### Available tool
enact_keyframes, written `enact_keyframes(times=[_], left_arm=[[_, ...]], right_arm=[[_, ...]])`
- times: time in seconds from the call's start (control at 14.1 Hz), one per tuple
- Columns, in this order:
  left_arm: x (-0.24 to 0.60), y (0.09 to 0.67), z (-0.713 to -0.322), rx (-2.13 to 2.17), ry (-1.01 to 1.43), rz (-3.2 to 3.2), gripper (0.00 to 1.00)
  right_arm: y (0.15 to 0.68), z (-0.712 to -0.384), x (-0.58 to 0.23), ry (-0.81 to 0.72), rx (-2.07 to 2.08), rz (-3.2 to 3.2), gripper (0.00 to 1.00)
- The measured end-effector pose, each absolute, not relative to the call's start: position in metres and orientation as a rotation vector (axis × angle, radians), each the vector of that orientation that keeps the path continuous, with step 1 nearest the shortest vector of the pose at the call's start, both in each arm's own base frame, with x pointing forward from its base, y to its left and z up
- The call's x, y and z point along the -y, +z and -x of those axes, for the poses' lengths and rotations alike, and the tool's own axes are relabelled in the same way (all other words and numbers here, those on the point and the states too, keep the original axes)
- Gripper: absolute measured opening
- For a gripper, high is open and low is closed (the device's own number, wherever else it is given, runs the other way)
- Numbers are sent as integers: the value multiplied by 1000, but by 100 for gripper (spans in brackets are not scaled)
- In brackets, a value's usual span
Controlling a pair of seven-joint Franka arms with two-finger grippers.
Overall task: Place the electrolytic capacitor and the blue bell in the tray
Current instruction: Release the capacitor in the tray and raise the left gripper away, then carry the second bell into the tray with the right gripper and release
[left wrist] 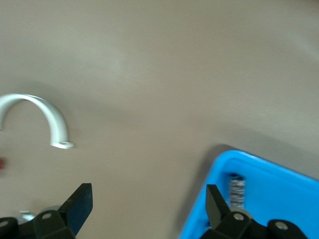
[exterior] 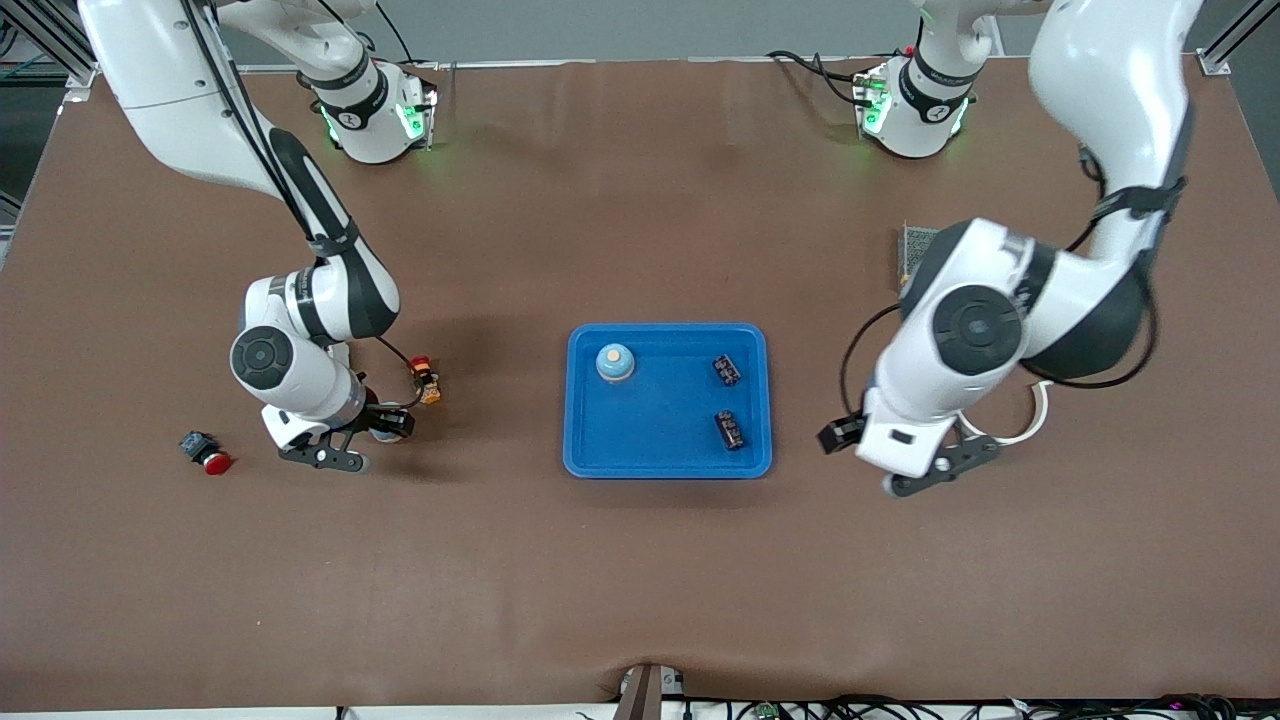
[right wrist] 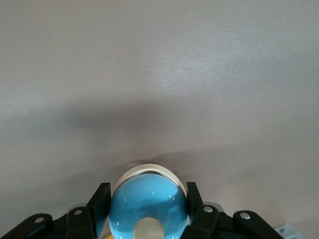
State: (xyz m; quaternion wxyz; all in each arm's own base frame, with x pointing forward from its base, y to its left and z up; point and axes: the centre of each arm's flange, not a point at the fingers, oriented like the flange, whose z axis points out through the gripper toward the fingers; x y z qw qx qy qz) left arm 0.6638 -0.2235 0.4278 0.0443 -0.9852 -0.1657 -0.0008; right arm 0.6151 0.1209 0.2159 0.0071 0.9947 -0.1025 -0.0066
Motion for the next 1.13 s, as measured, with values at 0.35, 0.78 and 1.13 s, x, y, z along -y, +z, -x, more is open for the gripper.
enact_keyframes(times=[0.35,0.78,1.13], left_arm=[[148,489,-655,338,44,2969,100],[58,559,-638,216,36,3025,100],[53,585,-619,194,61,3005,100]], right_arm=[[246,-617,-191,-11,520,-3084,66],[258,-605,-267,89,820,-3132,66],[254,-604,-330,107,983,-3124,66]])
